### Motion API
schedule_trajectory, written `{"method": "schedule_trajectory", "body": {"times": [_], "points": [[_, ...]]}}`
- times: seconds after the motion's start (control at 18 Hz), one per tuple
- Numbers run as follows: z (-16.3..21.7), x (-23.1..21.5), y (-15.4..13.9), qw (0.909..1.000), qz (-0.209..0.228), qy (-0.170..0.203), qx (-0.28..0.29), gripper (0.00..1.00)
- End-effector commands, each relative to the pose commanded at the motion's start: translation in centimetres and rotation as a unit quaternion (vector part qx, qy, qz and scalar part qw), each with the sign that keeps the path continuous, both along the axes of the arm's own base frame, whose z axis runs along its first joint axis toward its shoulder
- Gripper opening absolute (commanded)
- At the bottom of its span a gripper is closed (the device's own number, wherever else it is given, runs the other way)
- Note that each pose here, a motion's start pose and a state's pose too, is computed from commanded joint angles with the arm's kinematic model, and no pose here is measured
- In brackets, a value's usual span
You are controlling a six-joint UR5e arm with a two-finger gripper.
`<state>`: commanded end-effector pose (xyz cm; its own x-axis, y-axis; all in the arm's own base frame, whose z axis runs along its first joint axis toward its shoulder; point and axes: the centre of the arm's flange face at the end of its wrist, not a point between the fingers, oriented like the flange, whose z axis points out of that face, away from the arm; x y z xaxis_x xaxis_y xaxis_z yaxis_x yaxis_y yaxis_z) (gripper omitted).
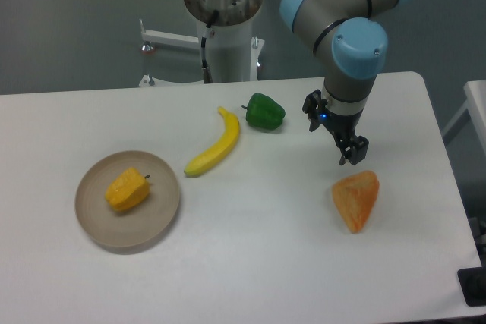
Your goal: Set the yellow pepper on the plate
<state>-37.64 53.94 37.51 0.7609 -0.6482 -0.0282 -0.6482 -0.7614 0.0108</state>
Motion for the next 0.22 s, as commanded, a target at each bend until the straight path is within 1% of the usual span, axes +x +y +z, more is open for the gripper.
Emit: {"method": "schedule_trajectory", "body": {"times": [0.22], "points": [[-0.1,-0.11,-0.03,1.0,0.001,-0.001,-0.001,1.0]]}}
